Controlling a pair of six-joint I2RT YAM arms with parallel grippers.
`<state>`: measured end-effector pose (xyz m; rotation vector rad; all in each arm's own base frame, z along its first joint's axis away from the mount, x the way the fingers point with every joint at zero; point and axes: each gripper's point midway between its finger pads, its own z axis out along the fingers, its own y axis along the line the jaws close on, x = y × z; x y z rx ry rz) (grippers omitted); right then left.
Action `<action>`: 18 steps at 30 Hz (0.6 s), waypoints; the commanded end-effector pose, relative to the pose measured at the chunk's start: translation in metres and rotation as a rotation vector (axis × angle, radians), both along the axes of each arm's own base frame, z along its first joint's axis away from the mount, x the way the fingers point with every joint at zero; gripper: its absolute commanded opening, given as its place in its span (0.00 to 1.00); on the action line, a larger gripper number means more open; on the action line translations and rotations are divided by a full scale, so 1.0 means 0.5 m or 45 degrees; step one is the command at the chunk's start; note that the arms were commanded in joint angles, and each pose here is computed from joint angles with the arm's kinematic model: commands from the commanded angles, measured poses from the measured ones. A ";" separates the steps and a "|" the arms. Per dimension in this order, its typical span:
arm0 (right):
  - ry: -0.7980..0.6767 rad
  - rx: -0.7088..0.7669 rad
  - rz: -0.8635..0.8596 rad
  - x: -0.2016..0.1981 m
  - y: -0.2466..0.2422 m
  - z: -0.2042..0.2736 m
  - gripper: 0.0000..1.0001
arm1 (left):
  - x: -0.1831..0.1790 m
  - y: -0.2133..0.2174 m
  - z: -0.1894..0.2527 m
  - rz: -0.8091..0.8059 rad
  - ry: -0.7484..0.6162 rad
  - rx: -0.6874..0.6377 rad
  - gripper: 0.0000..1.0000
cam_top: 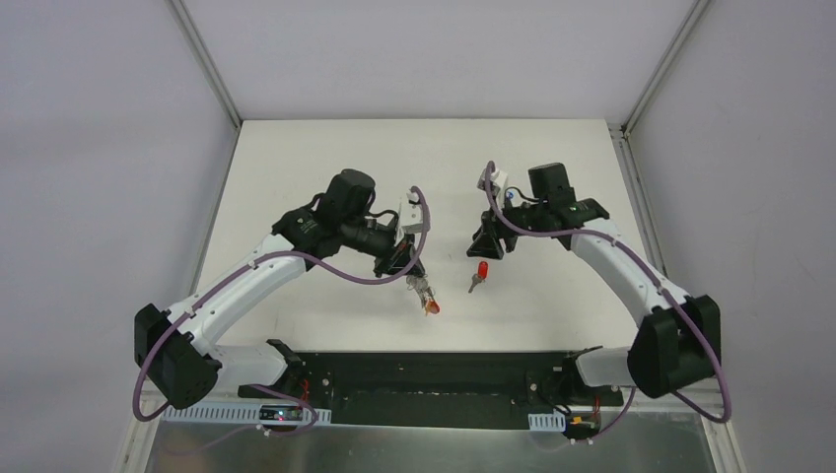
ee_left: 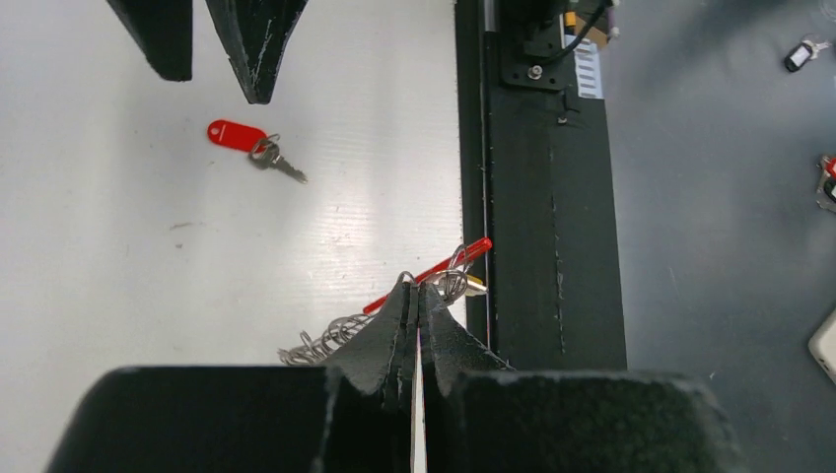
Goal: Put the keys on the keyring
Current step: Adjust the keyring.
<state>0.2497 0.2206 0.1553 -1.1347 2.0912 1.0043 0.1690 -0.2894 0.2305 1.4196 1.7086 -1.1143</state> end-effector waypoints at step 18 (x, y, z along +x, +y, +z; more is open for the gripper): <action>-0.273 0.428 0.493 -0.177 0.116 0.198 0.48 | -0.003 -0.079 0.138 -0.137 0.157 -0.336 0.00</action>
